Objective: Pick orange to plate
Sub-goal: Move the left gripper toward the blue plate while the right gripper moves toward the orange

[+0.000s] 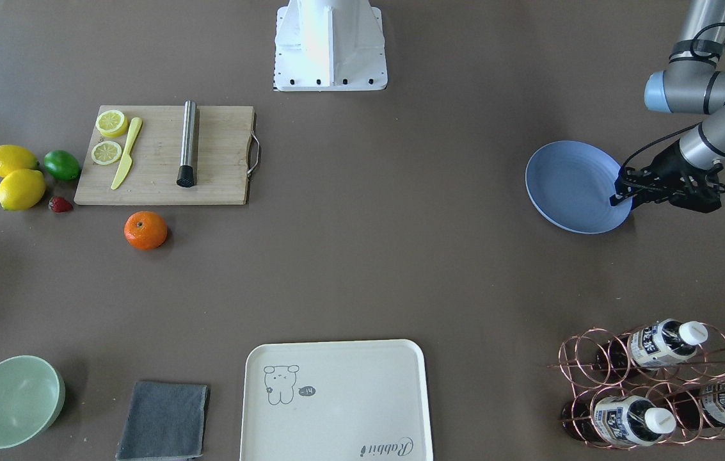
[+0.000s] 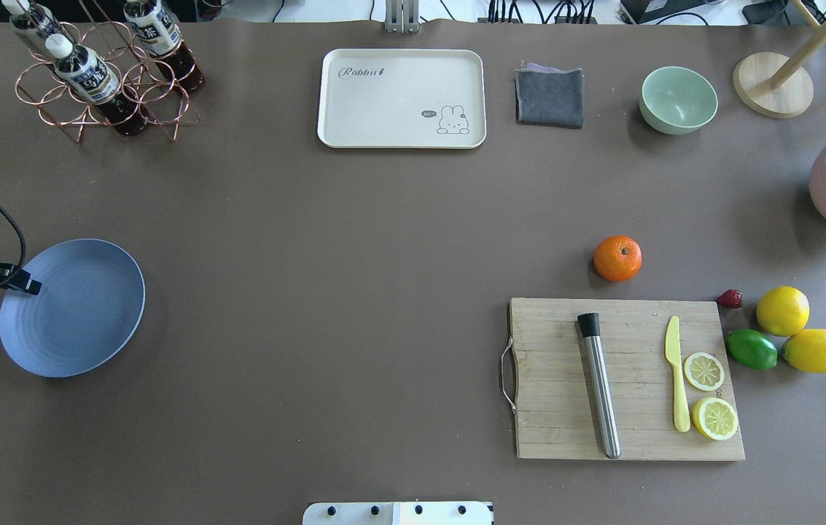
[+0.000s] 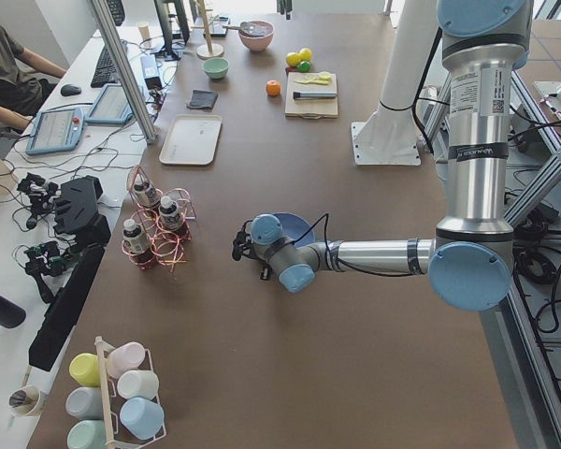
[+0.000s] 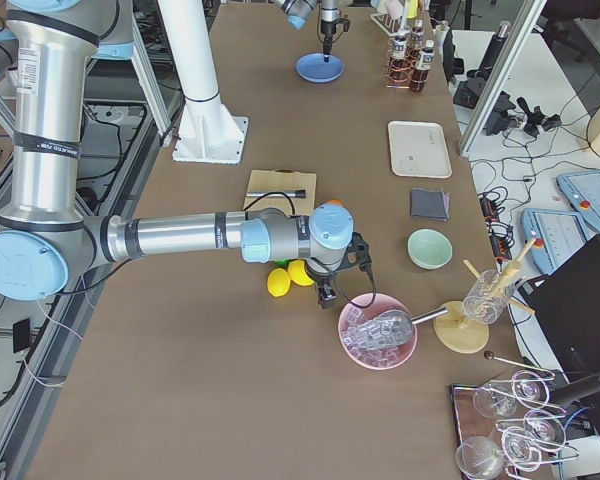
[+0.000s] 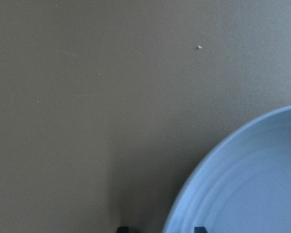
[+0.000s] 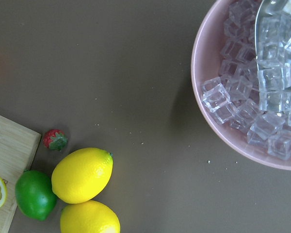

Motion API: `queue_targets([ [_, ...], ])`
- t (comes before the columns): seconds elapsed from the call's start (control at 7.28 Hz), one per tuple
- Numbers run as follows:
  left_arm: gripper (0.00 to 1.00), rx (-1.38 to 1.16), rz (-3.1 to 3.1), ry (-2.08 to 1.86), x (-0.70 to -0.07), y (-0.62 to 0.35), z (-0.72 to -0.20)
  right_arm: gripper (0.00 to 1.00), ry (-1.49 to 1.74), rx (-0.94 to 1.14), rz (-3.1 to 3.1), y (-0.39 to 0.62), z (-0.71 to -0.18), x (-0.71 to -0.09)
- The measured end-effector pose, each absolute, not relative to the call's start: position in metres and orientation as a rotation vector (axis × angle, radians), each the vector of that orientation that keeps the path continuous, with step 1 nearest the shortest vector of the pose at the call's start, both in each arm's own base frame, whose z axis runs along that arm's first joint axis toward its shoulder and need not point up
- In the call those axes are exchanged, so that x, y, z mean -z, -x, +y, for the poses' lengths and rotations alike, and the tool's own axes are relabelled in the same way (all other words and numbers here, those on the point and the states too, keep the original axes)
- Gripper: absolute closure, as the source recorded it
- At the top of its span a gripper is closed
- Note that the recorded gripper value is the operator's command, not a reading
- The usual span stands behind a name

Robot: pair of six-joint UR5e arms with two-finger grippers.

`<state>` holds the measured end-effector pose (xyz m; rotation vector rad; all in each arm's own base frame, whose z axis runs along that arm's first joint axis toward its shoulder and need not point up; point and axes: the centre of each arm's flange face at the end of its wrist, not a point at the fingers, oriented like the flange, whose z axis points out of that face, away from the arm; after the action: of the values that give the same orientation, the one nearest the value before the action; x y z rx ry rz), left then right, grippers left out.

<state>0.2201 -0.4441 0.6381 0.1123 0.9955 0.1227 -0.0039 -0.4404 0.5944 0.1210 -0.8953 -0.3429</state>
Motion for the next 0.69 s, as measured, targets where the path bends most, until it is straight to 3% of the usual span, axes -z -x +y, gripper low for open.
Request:
queue_targets([
  [0.41,1.0,-0.145,1.048,-0.099,-0.61,-0.219,-0.444,0.0,-0.131,0.346,-0.896,0.004,-0.442,-0.589],
  [0.69,1.0,-0.091,1.1,-0.083,-0.547,-0.23,-0.456,0.0,-0.138,0.329,-0.898,0.012,-0.448,-0.579],
])
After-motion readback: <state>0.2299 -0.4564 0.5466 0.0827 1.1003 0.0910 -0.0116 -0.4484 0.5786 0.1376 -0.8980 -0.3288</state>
